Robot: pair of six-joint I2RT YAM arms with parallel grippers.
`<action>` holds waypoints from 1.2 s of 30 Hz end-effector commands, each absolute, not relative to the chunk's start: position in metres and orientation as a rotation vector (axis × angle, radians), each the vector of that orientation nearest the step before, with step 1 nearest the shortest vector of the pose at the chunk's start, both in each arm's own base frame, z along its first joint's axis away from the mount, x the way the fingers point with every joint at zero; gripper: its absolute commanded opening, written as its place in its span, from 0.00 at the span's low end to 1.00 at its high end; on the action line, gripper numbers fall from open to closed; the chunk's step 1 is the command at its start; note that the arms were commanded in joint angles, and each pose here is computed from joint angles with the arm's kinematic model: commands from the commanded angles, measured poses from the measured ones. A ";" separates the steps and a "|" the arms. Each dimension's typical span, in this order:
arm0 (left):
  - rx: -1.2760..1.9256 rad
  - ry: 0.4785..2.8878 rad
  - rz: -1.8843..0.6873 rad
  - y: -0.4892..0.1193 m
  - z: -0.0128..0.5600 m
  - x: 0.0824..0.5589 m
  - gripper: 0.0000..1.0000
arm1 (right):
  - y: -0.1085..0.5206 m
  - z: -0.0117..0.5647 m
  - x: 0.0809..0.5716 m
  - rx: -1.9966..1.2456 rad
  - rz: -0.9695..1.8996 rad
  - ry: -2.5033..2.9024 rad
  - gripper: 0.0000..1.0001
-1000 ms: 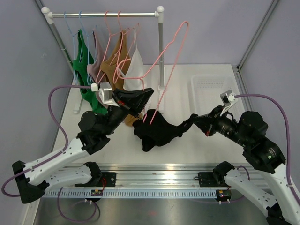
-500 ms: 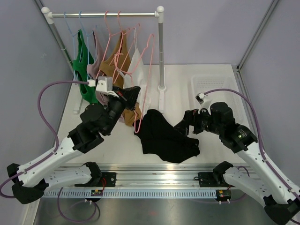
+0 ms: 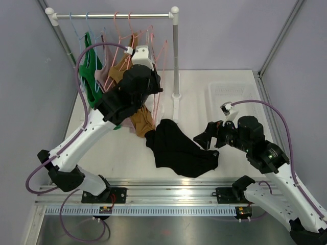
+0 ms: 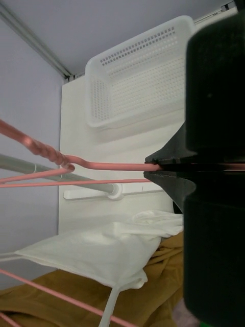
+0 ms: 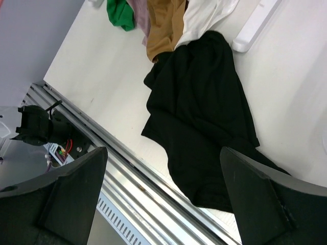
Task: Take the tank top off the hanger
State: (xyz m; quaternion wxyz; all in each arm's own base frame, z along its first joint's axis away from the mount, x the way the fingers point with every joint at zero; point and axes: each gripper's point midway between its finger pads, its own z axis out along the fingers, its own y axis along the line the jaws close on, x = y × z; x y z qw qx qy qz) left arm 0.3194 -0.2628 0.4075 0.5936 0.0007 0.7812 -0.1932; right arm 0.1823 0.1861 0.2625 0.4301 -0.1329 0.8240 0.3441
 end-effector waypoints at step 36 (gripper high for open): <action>0.013 1.752 -0.398 -0.241 0.439 0.482 0.35 | 0.186 0.284 0.180 -0.320 0.889 1.990 0.99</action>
